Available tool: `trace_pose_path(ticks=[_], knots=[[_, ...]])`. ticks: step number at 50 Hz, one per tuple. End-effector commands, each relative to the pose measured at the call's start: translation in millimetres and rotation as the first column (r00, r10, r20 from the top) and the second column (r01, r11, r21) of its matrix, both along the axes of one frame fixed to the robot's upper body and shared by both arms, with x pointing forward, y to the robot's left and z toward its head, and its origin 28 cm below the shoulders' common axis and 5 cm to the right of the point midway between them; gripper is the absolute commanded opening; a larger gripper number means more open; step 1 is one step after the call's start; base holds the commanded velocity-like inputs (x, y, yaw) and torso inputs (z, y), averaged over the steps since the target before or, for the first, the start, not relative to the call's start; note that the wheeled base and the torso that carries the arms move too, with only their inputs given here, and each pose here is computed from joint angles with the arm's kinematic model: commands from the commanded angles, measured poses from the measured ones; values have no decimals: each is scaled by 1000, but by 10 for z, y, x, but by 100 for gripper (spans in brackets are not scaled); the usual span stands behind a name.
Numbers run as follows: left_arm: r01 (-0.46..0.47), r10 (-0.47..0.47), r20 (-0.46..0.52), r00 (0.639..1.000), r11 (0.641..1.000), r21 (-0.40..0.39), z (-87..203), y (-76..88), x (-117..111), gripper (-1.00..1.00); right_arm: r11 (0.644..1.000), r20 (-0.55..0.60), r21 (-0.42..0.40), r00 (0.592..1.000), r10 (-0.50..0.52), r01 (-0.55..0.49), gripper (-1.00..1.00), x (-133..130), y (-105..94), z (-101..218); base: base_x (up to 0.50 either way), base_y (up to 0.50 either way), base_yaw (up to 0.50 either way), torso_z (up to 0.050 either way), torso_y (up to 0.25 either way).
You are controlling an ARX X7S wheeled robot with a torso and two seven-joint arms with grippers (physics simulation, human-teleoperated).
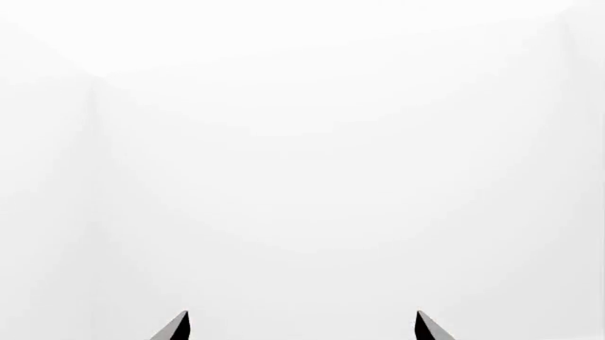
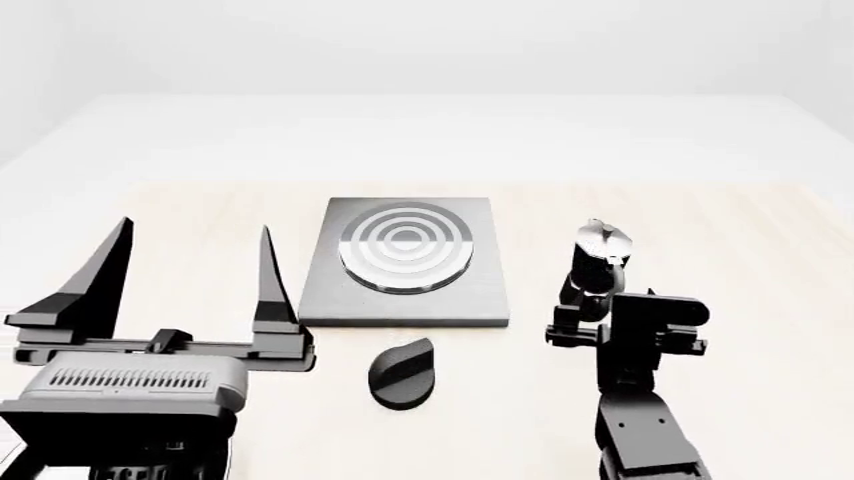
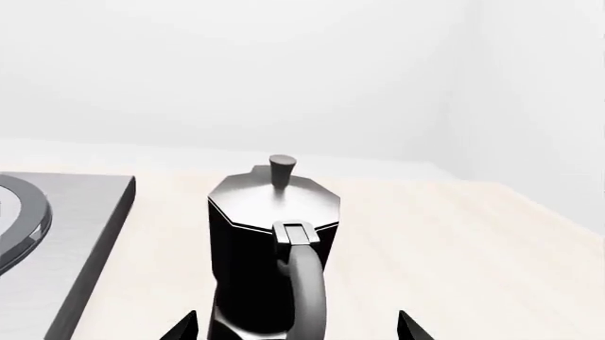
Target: Turn on the stove and put the moka pot on it.
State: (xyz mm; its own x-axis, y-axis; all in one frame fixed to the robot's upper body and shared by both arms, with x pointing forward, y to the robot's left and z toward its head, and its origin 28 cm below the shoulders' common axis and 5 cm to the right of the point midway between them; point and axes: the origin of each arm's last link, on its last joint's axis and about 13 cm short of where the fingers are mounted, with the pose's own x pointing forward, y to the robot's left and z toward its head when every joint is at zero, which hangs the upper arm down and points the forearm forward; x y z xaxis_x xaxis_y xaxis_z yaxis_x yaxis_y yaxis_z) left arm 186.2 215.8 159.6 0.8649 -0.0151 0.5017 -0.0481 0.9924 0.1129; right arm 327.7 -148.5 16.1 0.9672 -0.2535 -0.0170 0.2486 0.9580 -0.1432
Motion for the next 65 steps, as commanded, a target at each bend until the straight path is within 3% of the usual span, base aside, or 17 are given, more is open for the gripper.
trace_pose_path(ticks=[1,39,40,54,65], knots=[[4,-4,-2,1000,1000,-3,-9,0,12,100,1000,-12,-7,1000,-8,8,100,54,-9,-33,0,0,0,0,0],[19,-19,-14,1000,1000,-5,-55,-15,25,100,999,-20,-39,1000,-20,19,100,136,-37,-87,0,0,0,0,0],[18,-18,-15,1000,1000,-6,-56,-14,24,100,999,-15,-40,1000,-16,16,-100,134,-37,-86,0,0,0,0,0],[25,-25,-20,999,1000,-10,-56,-18,31,100,1000,18,-24,1000,-7,8,-100,102,-45,-65,0,0,0,0,0],[25,-25,-19,1000,1000,-11,-42,-19,29,100,998,86,-54,996,22,-18,-100,190,11,273,0,0,-1,0,0]])
